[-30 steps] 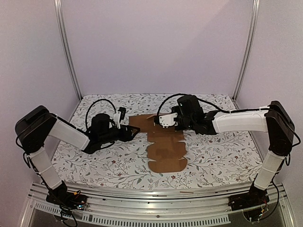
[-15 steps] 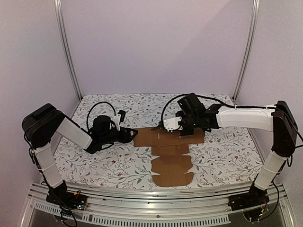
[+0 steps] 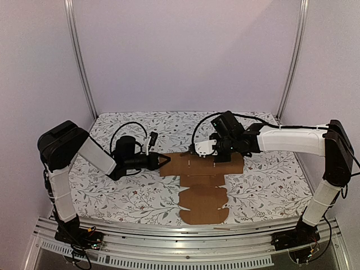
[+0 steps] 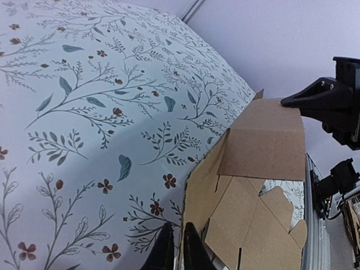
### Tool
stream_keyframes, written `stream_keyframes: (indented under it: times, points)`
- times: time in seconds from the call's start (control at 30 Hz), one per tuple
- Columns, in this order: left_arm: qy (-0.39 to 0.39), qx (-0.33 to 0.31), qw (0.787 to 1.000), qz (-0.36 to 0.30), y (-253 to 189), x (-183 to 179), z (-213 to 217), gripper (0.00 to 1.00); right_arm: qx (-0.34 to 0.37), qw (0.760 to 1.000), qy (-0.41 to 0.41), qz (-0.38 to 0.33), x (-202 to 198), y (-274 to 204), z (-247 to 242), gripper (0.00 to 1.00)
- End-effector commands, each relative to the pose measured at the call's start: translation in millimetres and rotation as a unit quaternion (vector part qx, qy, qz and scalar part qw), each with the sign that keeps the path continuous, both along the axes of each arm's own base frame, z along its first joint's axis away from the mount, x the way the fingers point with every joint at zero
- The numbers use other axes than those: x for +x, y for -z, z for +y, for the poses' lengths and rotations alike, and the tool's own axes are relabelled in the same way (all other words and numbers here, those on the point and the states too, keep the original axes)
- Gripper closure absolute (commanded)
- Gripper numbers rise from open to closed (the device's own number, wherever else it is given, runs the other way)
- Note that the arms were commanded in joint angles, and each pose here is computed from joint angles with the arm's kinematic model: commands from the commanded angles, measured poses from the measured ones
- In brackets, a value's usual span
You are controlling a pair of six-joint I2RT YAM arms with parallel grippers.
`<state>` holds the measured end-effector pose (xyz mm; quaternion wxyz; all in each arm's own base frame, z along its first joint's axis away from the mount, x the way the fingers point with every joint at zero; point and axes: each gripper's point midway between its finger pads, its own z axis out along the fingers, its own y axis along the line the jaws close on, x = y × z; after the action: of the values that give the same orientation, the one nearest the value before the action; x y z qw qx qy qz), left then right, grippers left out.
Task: Fold the paper box
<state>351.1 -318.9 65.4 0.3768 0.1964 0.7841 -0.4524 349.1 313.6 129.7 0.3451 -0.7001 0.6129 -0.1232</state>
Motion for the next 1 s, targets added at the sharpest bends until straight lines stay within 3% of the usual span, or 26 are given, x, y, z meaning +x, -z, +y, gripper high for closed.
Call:
stream_keyframes:
  times: [0.0, 0.23, 0.57, 0.7, 0.77, 0.97]
  points:
    - [-0.005, -0.038, 0.999, -0.022, -25.0, 10.3, -5.5, 0.97, 0.002, 0.999, -0.005, -0.032, 8.5, -26.2, 0.9, 1.00]
    - [-0.094, -0.019, 0.993, -0.075, -57.7, 46.1, -2.8, 1.00, -0.031, 0.996, -0.041, -0.076, 20.6, -23.8, 10.0, 1.00]
    - [-0.050, 0.033, 0.989, -0.132, -54.3, 25.8, -23.3, 0.97, -0.104, 0.985, -0.109, -0.082, 13.5, 6.3, 5.6, 1.00]
    - [-0.051, 0.054, 0.987, -0.141, -37.6, 13.9, -21.7, 0.96, -0.096, 0.986, -0.108, -0.080, 15.7, 3.5, 9.2, 1.00]
    - [-0.056, 0.051, 0.987, -0.143, -35.0, 12.5, -18.9, 0.96, -0.085, 0.989, -0.099, -0.072, 18.0, -1.7, 10.0, 0.94]
    - [-0.058, 0.053, 0.985, -0.155, -37.3, 12.0, -16.8, 0.97, -0.031, 0.996, -0.077, 0.011, 20.0, -24.7, 15.0, 0.84]
